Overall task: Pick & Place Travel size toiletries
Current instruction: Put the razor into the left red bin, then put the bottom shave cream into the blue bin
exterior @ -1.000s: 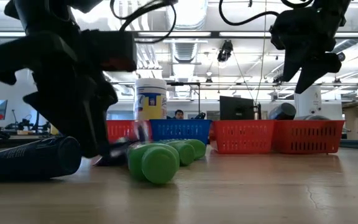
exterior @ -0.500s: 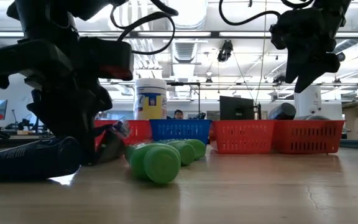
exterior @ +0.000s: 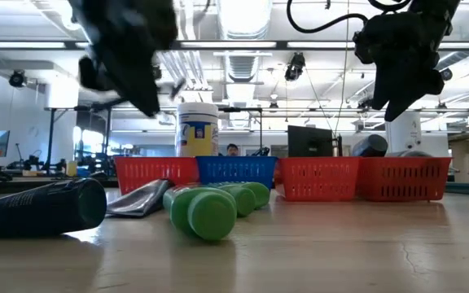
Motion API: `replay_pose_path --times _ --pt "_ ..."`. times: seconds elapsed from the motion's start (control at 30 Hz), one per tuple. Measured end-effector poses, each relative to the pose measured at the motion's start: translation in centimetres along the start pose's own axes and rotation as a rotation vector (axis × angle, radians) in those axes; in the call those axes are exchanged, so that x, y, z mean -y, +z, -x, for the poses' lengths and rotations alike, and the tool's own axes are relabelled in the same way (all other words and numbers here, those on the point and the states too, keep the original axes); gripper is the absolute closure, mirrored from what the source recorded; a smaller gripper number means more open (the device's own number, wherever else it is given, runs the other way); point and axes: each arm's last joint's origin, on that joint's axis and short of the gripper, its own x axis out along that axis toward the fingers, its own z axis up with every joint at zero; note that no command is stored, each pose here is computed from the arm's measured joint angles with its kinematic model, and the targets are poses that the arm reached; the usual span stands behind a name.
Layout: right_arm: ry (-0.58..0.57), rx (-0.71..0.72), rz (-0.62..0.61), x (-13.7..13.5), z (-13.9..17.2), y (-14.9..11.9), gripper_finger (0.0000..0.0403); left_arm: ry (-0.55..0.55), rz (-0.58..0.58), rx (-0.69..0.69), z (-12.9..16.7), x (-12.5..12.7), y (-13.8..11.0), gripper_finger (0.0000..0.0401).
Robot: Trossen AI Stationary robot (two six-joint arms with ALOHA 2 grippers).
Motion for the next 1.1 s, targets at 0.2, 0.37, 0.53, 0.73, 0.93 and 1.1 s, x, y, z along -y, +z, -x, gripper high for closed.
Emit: replay_pose_path --times 0.2,0.37,0.53,0.73,0.93,1.1 --pt "0.002 0.011 -0.002 0.0 0.0 0.1 0.0143 0.083 0.493 0.117 -0.7 -4.7 3.4 0.0353" --pt "-0.007 0.024 -0.007 0.0 0.0 0.1 0.0137 0.042 0.536 0.167 -1.6 -6.4 5.6 0.0367" --pt "-0.01 0.029 -0.007 0.0 0.0 0.1 0.0138 0.074 0.54 0.106 -3.5 -7.6 5.7 0.0366" --pt "-0.014 0.033 -0.004 0.0 0.0 0.1 0.0158 0.12 0.49 0.06 -5.3 -7.8 5.3 0.0339" --pt "-0.025 0.048 -0.004 0.0 0.0 0.2 0.0173 0.14 0.501 0.035 -6.3 -8.1 5.2 0.0304" --pt "-0.025 0.047 -0.007 0.0 0.0 0.2 0.0177 0.114 0.501 0.051 -5.4 -8.0 5.5 0.0261"
